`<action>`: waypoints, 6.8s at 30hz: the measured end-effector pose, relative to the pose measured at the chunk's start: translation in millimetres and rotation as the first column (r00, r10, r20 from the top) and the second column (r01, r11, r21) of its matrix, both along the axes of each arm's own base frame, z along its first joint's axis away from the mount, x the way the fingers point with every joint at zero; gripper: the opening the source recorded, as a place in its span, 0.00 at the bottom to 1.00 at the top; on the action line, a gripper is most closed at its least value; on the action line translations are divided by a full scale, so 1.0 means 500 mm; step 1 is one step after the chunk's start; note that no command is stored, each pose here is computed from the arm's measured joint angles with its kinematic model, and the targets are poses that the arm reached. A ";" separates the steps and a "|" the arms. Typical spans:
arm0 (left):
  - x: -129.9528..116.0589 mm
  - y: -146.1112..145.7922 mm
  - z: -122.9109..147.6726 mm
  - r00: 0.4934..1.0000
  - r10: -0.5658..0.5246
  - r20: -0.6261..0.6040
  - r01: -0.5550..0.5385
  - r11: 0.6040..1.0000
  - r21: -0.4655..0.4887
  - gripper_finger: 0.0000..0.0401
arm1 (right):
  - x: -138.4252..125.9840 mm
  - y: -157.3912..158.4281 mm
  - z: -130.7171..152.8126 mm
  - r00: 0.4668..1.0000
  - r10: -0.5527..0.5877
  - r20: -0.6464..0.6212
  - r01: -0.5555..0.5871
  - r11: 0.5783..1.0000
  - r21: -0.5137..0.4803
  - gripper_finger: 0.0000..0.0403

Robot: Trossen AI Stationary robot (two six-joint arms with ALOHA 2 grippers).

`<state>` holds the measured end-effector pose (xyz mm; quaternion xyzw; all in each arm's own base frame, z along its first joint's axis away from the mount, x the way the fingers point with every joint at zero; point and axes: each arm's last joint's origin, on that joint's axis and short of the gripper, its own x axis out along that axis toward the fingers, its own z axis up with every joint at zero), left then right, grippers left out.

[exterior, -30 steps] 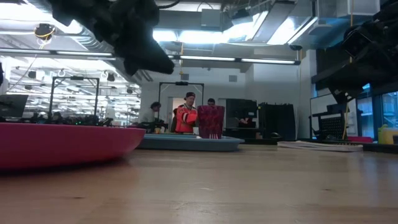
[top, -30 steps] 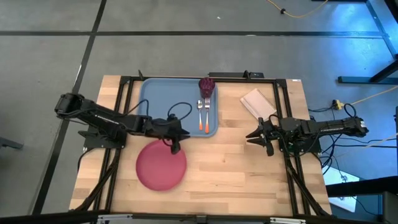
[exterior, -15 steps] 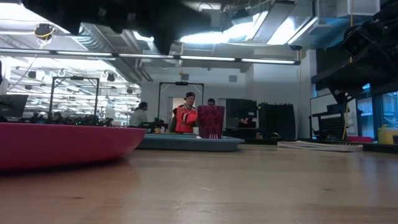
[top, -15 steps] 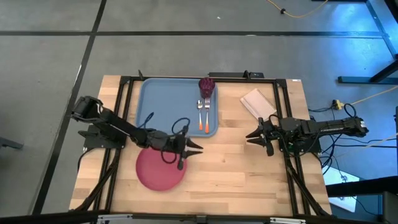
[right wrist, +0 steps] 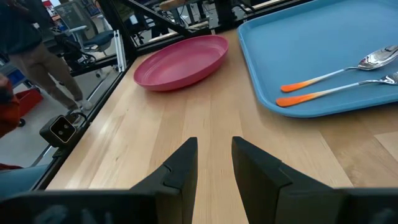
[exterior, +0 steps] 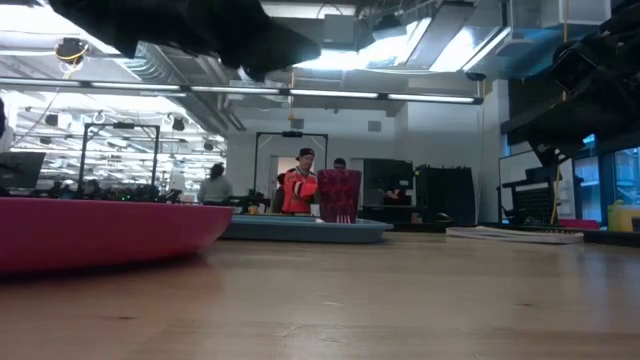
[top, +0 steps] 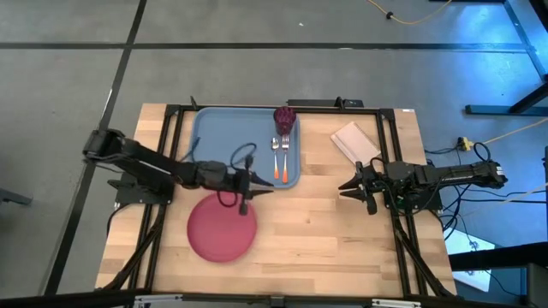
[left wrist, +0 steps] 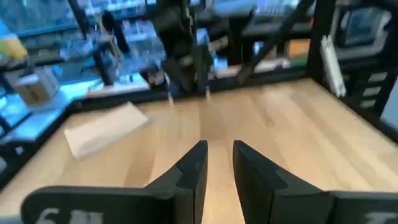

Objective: Pick and place plate/cup/fork/spoon on tray
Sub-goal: Put the pink plate on the blue tray

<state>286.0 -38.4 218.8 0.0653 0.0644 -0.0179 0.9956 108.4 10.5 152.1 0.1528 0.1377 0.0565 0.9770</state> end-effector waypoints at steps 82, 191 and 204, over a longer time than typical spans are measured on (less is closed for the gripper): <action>-0.225 -0.089 0.055 0.309 0.137 -0.941 -0.804 0.565 -0.182 0.17 | 0.001 0.000 0.002 0.999 0.021 0.024 -0.019 0.997 -0.079 0.26; -0.156 0.358 0.060 -0.108 0.554 -0.825 -0.944 0.203 0.260 0.00 | 0.000 0.000 -0.001 1.000 0.021 0.009 -0.020 0.997 -0.080 0.26; -0.155 0.393 0.029 -0.191 0.550 -0.813 -0.918 0.194 0.347 0.09 | 0.000 0.000 0.000 1.000 0.021 0.009 -0.020 0.997 -0.079 0.26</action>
